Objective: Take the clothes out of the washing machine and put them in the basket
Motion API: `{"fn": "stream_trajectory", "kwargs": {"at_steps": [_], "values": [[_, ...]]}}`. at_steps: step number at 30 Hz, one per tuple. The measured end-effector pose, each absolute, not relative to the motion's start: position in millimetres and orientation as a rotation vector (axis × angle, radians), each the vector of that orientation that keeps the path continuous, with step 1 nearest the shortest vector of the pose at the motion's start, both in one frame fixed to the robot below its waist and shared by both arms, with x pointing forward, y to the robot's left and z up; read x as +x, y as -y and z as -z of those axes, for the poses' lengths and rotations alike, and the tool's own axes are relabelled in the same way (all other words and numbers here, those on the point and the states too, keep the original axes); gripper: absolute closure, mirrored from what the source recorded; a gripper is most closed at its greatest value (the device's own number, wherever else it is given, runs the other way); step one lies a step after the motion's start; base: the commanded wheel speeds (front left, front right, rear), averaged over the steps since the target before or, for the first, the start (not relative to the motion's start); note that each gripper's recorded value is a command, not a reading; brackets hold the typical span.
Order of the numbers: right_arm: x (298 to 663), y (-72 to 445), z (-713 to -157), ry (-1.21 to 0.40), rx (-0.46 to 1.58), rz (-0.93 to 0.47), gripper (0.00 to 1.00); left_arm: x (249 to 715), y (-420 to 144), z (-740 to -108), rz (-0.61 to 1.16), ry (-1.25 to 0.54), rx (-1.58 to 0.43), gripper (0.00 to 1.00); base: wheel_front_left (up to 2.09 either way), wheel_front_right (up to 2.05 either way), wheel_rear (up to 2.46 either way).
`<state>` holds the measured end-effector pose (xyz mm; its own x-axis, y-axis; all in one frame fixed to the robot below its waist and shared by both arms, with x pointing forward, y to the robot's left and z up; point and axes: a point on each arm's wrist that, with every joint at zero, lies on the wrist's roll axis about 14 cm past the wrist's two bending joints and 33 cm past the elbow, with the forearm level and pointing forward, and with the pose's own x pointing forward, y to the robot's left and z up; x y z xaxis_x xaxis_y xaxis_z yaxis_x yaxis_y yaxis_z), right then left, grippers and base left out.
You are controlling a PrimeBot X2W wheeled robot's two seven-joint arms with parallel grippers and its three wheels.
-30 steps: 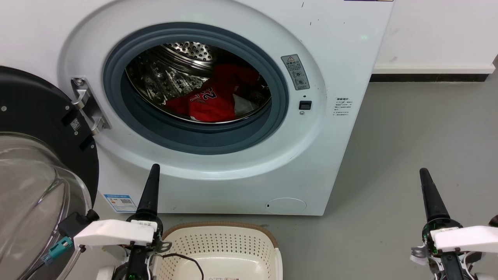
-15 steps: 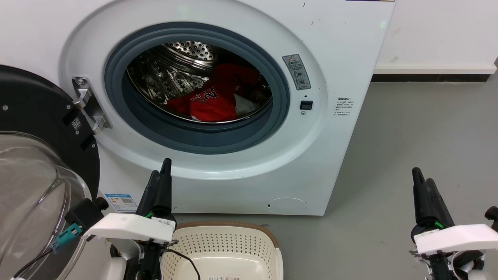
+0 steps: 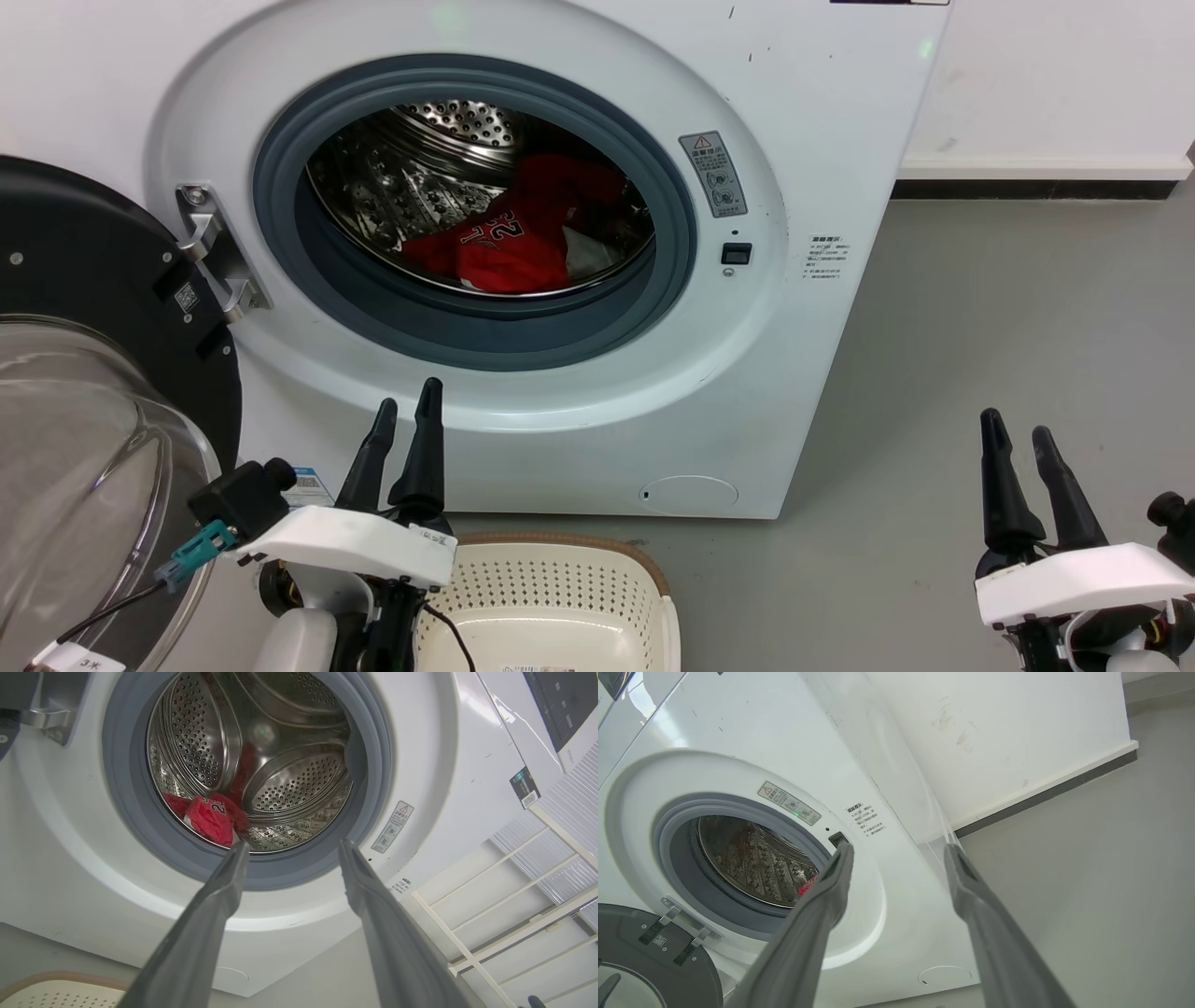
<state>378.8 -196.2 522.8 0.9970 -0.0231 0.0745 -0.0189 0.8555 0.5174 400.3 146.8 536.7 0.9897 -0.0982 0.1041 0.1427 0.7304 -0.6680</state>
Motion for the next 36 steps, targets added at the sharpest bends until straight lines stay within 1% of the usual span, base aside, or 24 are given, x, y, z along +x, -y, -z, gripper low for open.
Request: {"fn": "stream_trajectory", "kwargs": {"at_steps": [18, 36], "values": [[378, 189, -520, 0.073, 0.306, -0.024, 0.00, 401, -136, -538, 0.160, 0.086, -0.503, 0.00, 0.00, 0.00, 0.00], [377, 185, -517, 0.069, 0.128, -0.047, 0.00, 402, -127, -538, 0.183, 0.107, -0.316, 0.00, 0.00, 0.00, 0.00]]}}
